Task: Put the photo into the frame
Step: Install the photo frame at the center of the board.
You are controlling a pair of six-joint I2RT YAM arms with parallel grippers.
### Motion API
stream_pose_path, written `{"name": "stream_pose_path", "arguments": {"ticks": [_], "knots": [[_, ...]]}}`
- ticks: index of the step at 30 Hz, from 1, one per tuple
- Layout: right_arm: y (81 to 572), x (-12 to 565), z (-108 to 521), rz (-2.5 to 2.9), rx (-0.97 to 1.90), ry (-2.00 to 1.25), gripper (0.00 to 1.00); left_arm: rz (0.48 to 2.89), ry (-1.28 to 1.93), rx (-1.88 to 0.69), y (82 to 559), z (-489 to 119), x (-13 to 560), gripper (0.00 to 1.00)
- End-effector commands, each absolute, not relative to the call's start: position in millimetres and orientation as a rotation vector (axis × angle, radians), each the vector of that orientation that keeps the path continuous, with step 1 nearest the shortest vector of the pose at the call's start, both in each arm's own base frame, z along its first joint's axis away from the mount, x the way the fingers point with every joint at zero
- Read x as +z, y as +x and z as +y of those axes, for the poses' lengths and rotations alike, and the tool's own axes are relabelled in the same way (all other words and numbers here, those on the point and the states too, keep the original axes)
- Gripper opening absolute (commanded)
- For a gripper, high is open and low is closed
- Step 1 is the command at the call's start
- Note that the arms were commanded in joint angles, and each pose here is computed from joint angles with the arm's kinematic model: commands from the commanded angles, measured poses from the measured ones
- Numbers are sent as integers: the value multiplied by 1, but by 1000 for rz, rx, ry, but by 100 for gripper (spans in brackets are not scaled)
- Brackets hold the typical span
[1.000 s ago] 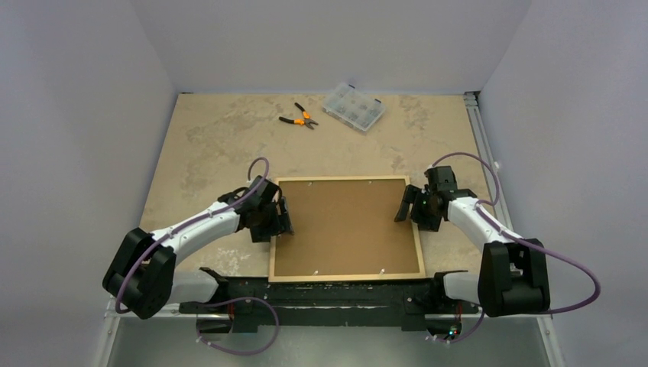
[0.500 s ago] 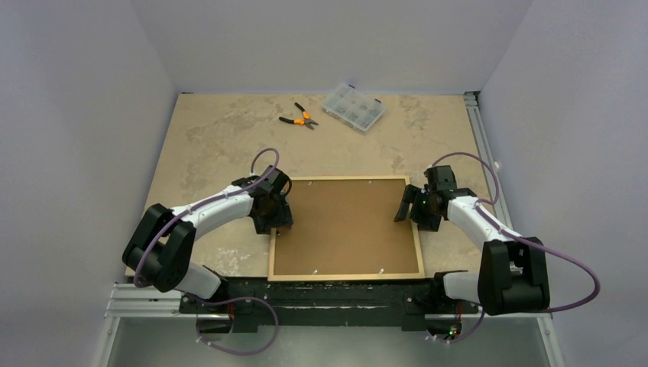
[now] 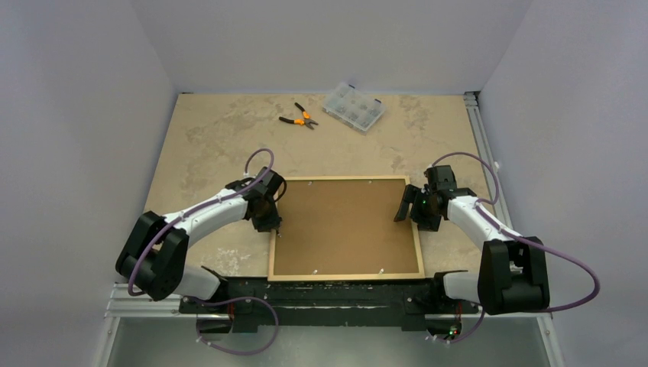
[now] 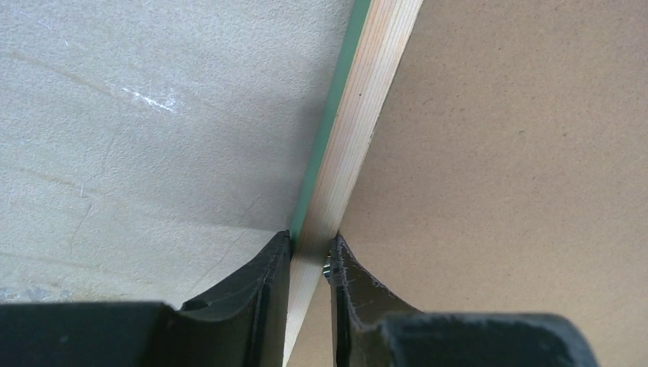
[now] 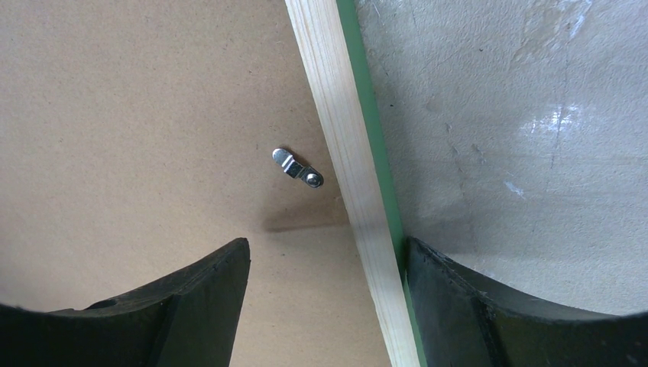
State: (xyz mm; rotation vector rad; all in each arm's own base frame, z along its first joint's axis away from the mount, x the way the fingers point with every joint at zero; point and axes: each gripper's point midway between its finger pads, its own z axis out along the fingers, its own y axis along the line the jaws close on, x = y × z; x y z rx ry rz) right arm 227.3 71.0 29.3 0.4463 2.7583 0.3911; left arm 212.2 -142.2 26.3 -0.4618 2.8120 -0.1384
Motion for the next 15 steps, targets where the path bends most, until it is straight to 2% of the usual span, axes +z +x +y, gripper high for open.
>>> {"name": "stream_pose_path", "arguments": {"ticks": [1, 10, 15], "knots": [[226, 33, 91, 2783, 528, 444, 72, 2834, -419, -137, 207, -142, 7, 0], [228, 32, 94, 2778, 552, 454, 73, 2827, -349, -226, 201, -147, 15, 2], [227, 31, 95, 2781, 558, 454, 73, 2823, -376, -257, 197, -148, 20, 44]]}}
